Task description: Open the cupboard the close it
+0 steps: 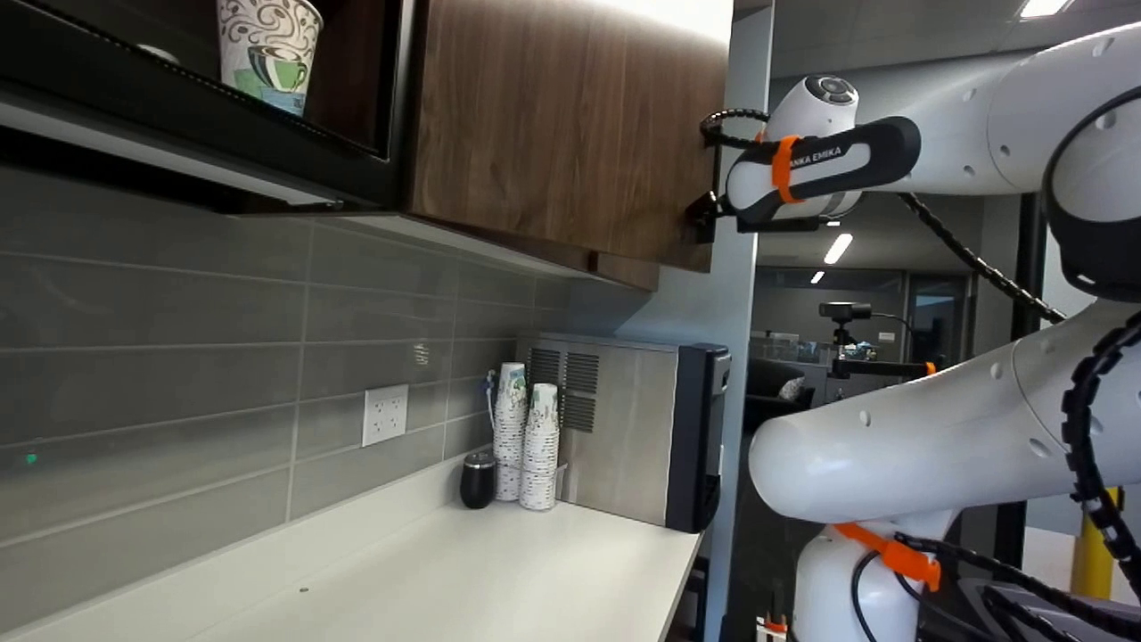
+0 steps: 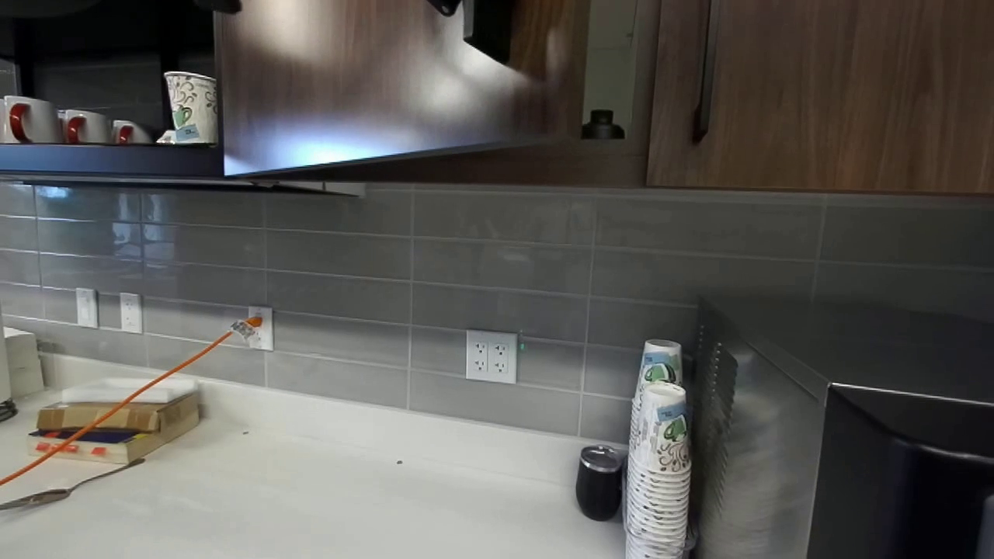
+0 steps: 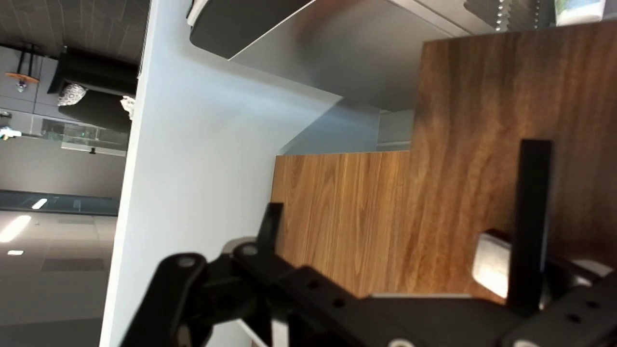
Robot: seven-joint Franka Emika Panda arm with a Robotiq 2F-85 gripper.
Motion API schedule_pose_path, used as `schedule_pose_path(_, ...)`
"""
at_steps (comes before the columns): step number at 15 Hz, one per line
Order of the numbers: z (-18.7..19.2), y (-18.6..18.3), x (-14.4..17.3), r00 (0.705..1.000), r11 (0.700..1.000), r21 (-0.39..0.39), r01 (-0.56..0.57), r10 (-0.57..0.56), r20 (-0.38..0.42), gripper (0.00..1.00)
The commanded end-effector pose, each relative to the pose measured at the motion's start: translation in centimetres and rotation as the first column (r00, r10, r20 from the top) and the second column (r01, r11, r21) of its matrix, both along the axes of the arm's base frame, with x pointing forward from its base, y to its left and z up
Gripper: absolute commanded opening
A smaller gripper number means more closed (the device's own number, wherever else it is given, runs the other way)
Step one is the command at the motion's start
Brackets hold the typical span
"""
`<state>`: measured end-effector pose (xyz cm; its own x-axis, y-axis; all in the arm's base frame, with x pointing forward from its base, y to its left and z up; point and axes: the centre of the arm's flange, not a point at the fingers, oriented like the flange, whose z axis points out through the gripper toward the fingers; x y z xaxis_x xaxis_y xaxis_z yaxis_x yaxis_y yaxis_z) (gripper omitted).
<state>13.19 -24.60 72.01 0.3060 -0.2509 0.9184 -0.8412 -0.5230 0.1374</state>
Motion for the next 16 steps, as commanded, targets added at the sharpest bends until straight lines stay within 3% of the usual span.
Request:
schedule_pose_path(1, -4.1, 0.9, -2.1, 0.992, 0.998, 0.054, -0.035, 0.041, -0.116, 1.0)
schedule_pose_path(7, -4.6, 1.7, -3.1, 0.982, 0.996, 0.034, -0.079, 0.084, -0.169, 1.0)
schedule_pose_path(16, -4.4, 1.3, -2.5, 0.983, 0.997, 0.026, -0.068, 0.072, -0.167, 1.0)
